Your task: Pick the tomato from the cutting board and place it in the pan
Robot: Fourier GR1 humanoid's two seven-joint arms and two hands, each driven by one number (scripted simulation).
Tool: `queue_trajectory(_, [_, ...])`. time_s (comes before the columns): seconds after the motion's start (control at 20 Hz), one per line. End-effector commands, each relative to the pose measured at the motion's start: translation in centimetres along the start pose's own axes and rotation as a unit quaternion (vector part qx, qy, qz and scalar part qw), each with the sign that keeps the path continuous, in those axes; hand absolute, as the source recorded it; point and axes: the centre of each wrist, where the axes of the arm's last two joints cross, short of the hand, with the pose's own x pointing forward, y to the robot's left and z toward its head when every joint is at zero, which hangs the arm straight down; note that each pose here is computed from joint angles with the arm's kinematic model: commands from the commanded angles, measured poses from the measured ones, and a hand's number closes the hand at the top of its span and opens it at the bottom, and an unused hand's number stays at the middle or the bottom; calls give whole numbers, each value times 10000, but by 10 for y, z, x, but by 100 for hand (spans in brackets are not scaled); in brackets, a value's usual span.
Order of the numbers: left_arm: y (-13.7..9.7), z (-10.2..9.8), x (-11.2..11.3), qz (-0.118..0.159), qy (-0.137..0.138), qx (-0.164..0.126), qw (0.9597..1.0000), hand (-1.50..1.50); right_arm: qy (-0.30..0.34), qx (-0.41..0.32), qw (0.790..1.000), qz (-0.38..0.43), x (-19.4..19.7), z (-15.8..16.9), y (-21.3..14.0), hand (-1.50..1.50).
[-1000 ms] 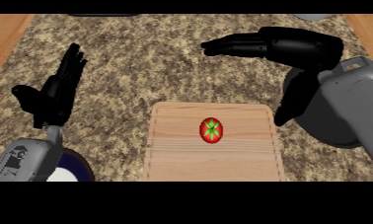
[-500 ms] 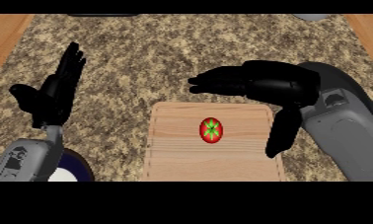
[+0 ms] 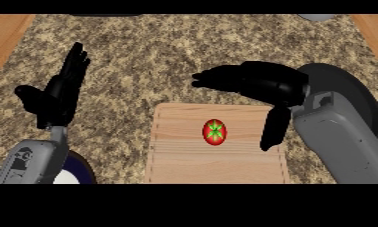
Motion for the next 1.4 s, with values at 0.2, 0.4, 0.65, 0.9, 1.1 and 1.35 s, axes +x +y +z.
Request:
queue_trajectory(0.2, [11, -5, -6, -23, 2, 82, 10000, 0, 55, 538, 9985, 16, -9, -19, 21, -150])
queue_trajectory(0.4, [2, -3, 17, -45, 86, -97, 9999, 0, 42, 739, 9970, 224, -12, -49, 39, -150])
queue_trajectory(0.65, [11, -14, -14, -38, -38, 52, 10000, 0, -59, 823, 9957, 431, -11, -43, 53, -150])
queue_trajectory(0.9, [19, -1, 3, 51, 108, -31, 9999, 0, 327, 988, 9904, 912, -6, -48, 47, -150])
queue_trajectory(1.1, [-2, -3, 7, 59, 5, -19, 10000, 0, 501, 1018, 9858, 1241, -1, -64, 60, -150])
queue_trajectory(1.35, [10, 3, -10, 9, 70, 36, 10000, 0, 677, 1218, 9805, 1383, -18, -53, 66, -150])
